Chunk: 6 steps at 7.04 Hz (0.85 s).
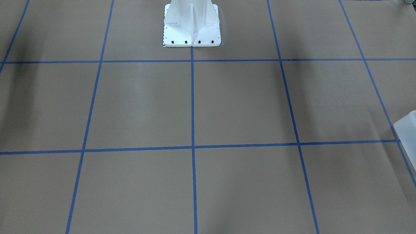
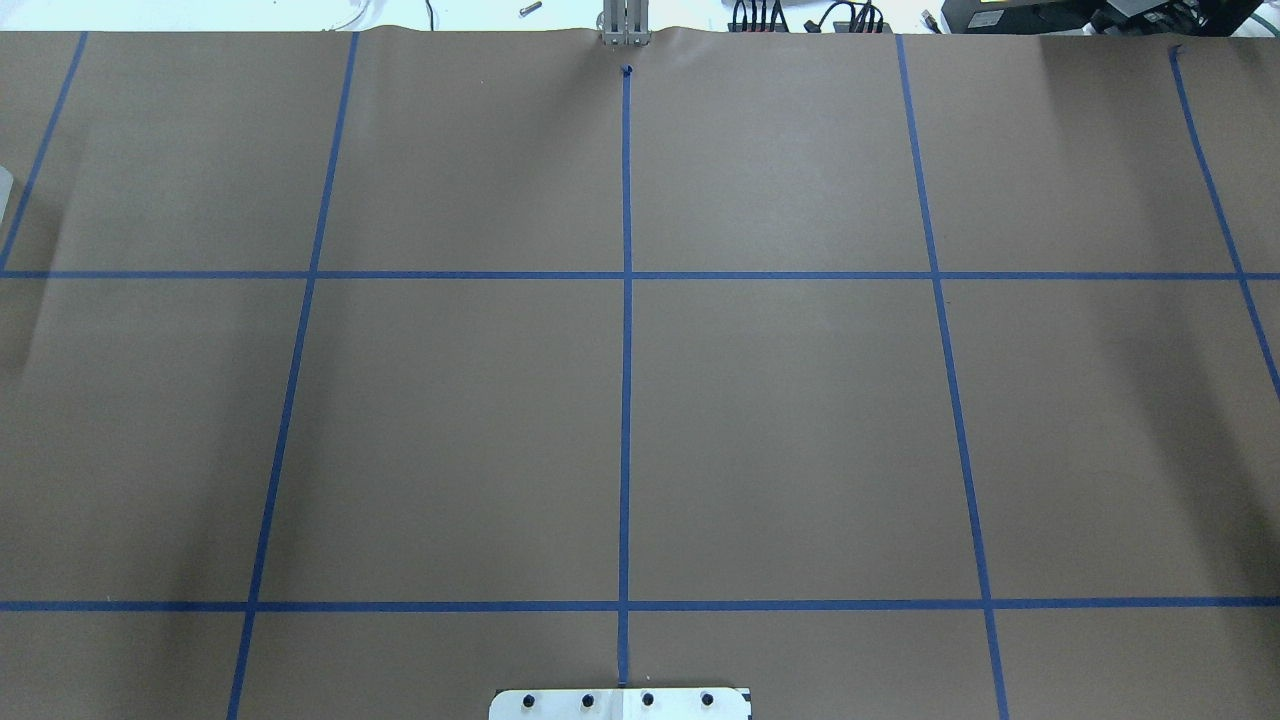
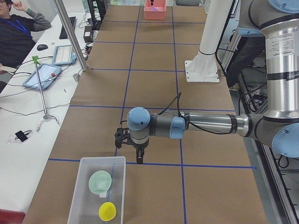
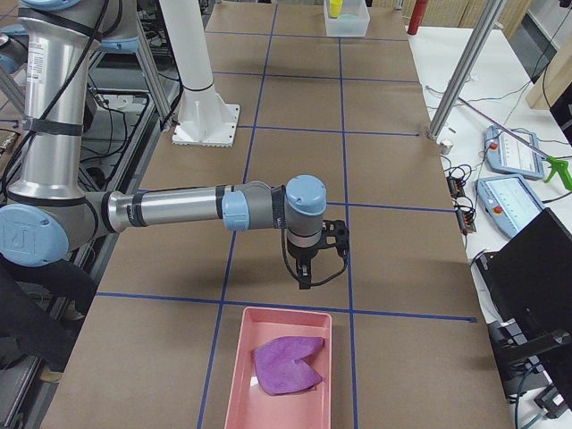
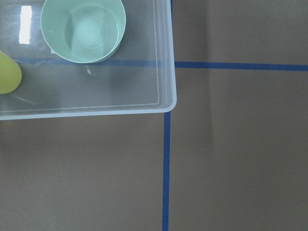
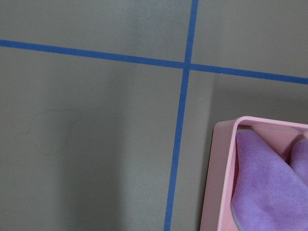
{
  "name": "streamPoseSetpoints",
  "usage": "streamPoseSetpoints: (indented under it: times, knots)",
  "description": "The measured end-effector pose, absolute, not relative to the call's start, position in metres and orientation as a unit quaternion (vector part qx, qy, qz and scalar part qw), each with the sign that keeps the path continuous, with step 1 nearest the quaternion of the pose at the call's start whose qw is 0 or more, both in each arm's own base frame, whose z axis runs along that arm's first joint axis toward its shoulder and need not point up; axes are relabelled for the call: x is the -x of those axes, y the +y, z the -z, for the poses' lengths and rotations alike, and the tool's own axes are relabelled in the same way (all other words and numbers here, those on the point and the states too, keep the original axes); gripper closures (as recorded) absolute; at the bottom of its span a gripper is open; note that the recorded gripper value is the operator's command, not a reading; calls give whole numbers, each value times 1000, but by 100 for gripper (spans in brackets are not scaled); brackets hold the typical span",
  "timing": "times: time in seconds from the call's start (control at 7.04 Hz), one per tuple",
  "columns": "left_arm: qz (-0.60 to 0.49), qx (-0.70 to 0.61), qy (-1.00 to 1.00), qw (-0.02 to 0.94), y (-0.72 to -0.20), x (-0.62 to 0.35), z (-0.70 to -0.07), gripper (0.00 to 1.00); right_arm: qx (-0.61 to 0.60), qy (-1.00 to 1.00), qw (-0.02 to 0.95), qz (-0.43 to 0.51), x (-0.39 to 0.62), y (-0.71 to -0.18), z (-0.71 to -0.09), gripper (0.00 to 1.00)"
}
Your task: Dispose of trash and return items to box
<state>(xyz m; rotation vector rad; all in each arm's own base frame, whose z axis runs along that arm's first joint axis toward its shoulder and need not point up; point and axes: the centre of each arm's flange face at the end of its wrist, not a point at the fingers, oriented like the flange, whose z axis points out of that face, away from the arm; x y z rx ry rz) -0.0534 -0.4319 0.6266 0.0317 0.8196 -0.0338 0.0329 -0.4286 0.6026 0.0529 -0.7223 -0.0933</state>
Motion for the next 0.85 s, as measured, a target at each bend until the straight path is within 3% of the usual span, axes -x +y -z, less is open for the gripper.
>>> streamPoseSetpoints:
  times: [0.85]
  knots:
    - [16, -16, 398, 917, -431, 53, -625, 1, -28, -340, 939, 45, -36, -428, -605, 0]
